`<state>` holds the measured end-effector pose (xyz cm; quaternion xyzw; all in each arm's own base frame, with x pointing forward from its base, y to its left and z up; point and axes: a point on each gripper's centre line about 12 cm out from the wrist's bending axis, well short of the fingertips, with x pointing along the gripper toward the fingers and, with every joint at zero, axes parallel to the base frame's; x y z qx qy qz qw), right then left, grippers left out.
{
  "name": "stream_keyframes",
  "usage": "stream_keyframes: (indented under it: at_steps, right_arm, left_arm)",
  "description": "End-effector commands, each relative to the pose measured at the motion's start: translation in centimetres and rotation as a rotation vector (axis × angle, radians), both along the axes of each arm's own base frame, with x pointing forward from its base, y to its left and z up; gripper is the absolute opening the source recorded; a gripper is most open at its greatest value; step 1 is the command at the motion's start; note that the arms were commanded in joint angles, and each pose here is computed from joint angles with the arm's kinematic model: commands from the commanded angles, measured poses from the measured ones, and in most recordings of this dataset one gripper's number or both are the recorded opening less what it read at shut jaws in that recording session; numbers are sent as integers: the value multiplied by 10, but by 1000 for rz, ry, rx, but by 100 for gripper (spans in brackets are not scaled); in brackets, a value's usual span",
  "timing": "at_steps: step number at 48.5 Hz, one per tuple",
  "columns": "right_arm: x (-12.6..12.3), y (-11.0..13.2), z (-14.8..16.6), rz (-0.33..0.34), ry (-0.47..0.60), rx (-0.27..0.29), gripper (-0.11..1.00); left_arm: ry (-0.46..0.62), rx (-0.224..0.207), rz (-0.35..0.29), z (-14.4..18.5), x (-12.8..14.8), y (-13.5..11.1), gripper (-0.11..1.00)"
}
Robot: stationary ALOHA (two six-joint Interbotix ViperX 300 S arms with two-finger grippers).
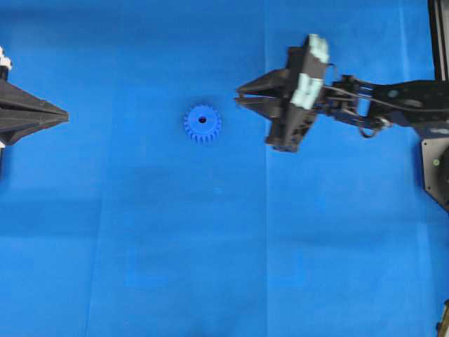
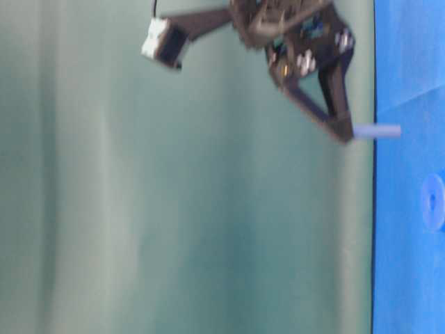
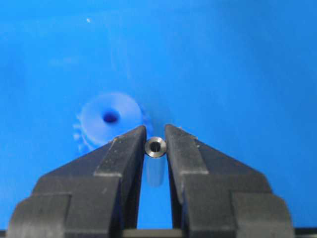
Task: Insert the shaft placed at a random location into the center hole of the small gear at another random location.
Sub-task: 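Carry the shaft with the right gripper over the blue gear's hole, then align and lower the shaft into the gear's center hole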
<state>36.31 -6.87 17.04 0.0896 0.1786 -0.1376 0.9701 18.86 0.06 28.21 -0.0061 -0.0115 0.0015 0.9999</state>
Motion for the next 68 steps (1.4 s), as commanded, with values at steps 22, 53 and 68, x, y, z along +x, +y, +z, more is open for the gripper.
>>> stream_keyframes:
  at_steps: [22, 53, 68]
  right_arm:
    - [58, 4, 23, 41, -48, -2, 4]
    - [63, 4, -3, 32, -3, 18, 4]
    - [63, 3, -11, 27, 6, 21, 4]
  left_arm:
    - [-8, 3, 1, 4, 1, 0, 0]
    - [-2, 3, 1, 3, 1, 0, 0]
    - [0, 3, 1, 3, 1, 0, 0]
